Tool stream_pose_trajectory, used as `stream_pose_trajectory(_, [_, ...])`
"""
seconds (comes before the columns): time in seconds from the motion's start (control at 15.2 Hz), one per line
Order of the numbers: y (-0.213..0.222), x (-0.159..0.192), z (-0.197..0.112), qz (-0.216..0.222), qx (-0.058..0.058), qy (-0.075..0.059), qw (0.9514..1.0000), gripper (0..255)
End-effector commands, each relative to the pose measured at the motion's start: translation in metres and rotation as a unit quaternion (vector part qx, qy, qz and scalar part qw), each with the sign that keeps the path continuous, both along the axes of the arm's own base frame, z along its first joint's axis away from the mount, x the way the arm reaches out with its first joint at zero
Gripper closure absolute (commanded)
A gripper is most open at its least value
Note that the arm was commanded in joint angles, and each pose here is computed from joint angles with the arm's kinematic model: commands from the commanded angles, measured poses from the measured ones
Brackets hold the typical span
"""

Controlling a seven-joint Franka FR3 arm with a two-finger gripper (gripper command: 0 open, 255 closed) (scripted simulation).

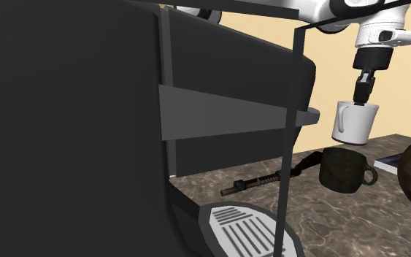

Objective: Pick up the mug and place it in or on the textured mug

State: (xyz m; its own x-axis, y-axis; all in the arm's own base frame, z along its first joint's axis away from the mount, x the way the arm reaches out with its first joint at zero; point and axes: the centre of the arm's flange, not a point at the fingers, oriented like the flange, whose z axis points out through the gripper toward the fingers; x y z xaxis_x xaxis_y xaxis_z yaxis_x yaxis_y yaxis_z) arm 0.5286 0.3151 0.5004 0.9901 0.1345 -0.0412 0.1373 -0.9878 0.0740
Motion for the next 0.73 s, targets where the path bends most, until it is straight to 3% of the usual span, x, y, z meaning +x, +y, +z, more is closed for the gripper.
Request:
stream_pose_trajectory(0.0, [-0.001, 0.001, -0.010, 0.000, 0.000, 0.000, 1.0000, 255])
stream_pose_trajectory(0.4, [-0.001, 0.001, -0.042, 0.000, 0.000, 0.000, 1.0000, 255])
stream_pose_trajectory(0.66, [-0.001, 0.001, -0.043, 0.000, 0.000, 0.000, 1.0000, 255])
